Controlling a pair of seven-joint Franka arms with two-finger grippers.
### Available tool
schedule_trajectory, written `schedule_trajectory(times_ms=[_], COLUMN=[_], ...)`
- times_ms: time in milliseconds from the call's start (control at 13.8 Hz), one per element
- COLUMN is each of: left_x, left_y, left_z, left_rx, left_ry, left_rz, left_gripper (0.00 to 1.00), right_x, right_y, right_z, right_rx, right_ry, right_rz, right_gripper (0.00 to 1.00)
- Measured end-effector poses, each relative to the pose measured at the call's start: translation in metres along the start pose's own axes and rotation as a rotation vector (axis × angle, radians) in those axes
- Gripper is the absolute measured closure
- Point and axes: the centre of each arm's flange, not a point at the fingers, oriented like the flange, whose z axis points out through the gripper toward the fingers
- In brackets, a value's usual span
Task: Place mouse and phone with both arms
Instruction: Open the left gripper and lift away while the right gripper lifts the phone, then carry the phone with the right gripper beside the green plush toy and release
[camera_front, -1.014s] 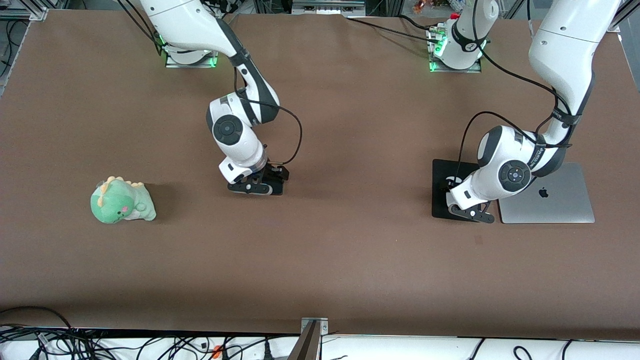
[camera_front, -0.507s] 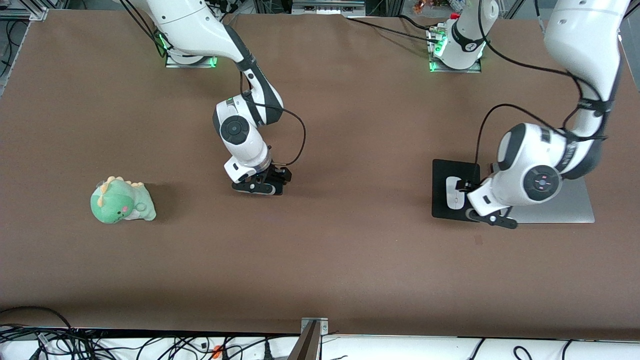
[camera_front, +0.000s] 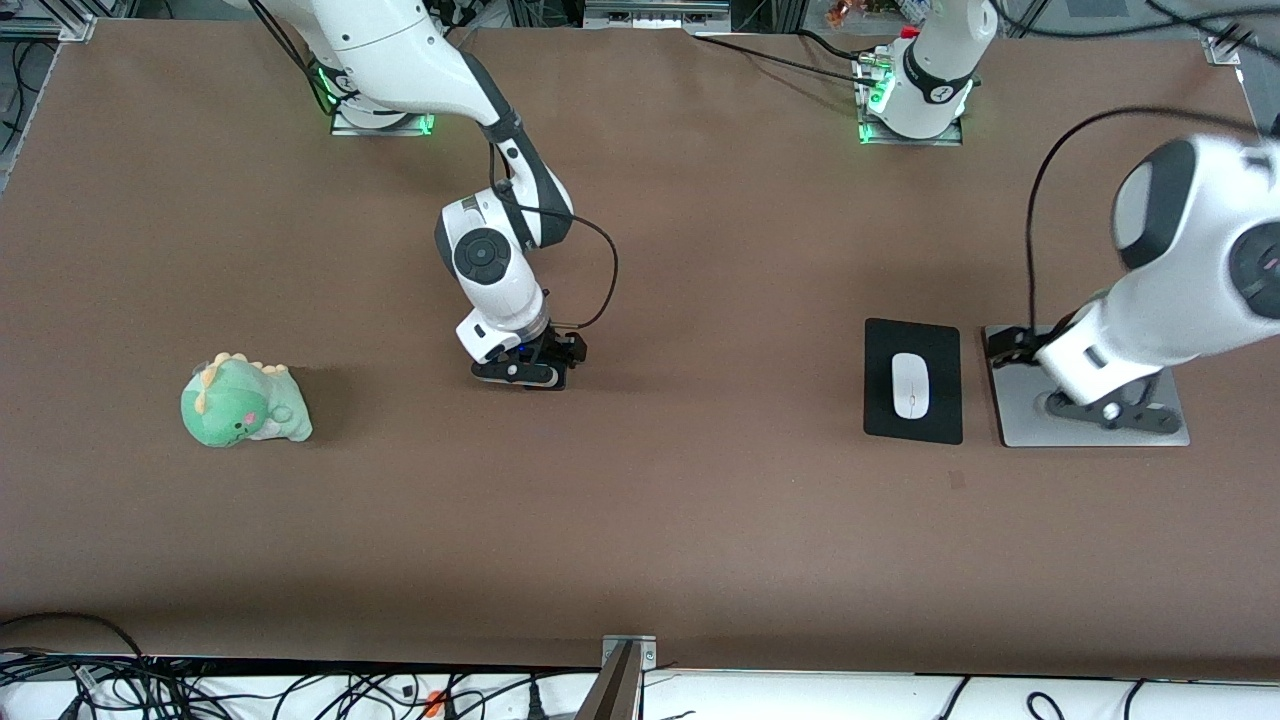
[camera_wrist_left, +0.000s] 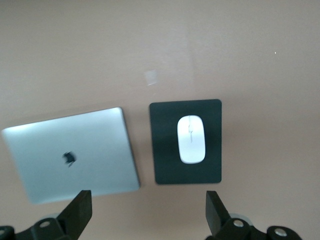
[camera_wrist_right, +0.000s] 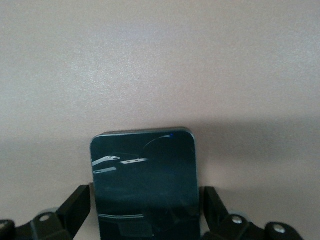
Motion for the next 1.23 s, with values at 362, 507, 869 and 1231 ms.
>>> schedule_trajectory(times_ms=[362,507,869,1231], left_x=[-0.056,-0.07,-0.101,-0.095], left_y=[-0.023,-0.021,-0.021,-0.017], left_z=[-0.068,-0.089,-0.127,-0.11], left_rx=[-0.041,-0.039,-0.017,-0.05], left_ry=[-0.05,-0.053,-0.013,0.05], left_rz=[-0.071,-0.076,-0.169,-0.214], left_gripper=[0.0,0.0,0.0,0.0], right_x=[-0.001,-0.001,0.02,0.073], right_y=[-0.002,-0.003,0.003,0.062], right_z=[-0.005,-0.004,-0.019,-0.044], right_rx=[-0.022,-0.024,-0.095,-0.134], right_ry=[0.014,0.012,-0.082,-0.098], right_rz=[-0.052,-0.059,-0.111,-0.204], right_gripper=[0.19,0.19,0.19,0.19])
